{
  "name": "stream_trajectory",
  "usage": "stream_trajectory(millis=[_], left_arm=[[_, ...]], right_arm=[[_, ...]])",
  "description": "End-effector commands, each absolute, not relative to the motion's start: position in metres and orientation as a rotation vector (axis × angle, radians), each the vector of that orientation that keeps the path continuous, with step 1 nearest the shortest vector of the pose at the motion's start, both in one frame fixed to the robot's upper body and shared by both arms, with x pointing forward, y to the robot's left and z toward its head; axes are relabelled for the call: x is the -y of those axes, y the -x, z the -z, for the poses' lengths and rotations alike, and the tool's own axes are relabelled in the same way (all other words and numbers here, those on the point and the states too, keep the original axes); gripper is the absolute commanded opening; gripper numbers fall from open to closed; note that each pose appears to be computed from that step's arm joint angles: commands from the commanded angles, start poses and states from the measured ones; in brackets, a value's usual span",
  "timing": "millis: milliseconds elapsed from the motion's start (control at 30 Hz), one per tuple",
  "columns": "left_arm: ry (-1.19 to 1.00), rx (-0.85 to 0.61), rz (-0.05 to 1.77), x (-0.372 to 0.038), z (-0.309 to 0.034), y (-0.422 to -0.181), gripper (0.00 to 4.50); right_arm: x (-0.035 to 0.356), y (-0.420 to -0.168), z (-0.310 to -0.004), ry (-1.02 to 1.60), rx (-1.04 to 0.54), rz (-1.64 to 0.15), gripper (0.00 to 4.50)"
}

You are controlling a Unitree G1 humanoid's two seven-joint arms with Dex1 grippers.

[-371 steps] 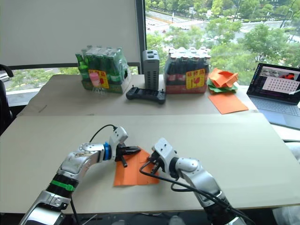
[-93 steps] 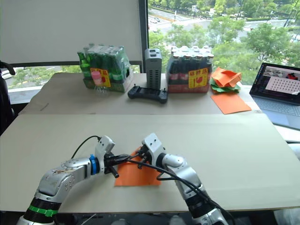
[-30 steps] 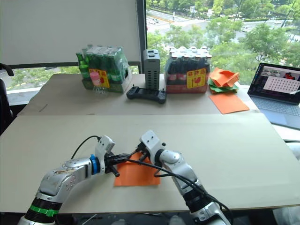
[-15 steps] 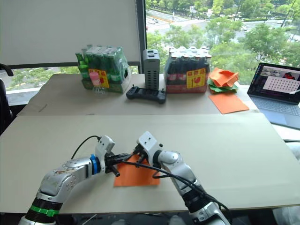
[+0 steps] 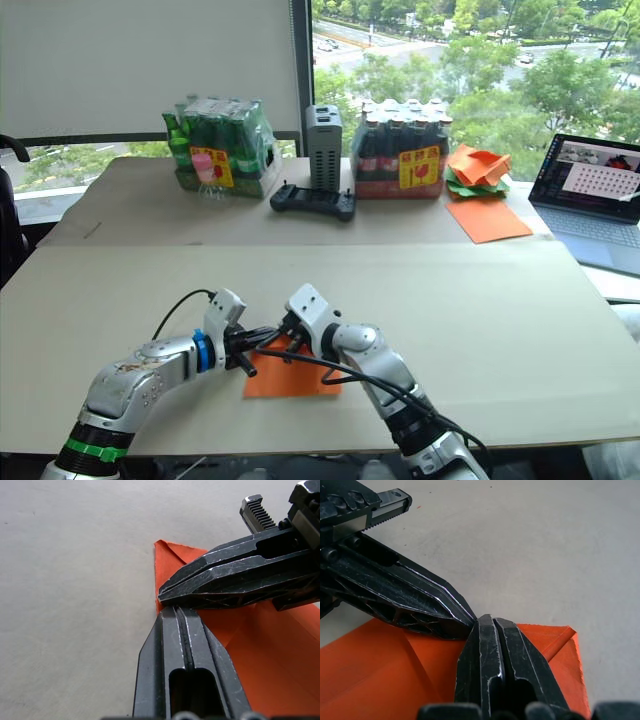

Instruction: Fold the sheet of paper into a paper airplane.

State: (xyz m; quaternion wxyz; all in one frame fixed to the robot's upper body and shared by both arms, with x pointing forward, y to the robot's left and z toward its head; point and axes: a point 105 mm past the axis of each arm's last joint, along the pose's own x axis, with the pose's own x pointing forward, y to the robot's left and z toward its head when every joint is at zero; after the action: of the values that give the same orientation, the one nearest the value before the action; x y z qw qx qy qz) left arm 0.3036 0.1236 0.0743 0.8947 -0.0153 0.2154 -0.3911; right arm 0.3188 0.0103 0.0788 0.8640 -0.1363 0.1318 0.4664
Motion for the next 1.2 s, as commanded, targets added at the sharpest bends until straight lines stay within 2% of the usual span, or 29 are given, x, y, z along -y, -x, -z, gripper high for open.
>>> stream_trajectory(millis=[33,367,1000,1200], left_arm=[[0.014,-0.492,0.766,-0.130,-0.063,-0.303,0.02],[0.012,-0.493,0.773,-0.130,-0.063,-0.303,0.02],[0.006,-0.500,0.792,-0.128,-0.065,-0.296,0.02],[-0.011,-0.531,0.800,-0.135,-0.061,-0.278,0.02]], right_arm=[[-0.002,-0.319,-0.060,0.307,-0.358,-0.952,0.00],[0.023,-0.340,-0.069,0.310,-0.330,-0.835,0.00],[0.022,-0.335,-0.065,0.314,-0.338,-0.841,0.00],[0.021,-0.333,-0.063,0.314,-0.344,-0.847,0.00]])
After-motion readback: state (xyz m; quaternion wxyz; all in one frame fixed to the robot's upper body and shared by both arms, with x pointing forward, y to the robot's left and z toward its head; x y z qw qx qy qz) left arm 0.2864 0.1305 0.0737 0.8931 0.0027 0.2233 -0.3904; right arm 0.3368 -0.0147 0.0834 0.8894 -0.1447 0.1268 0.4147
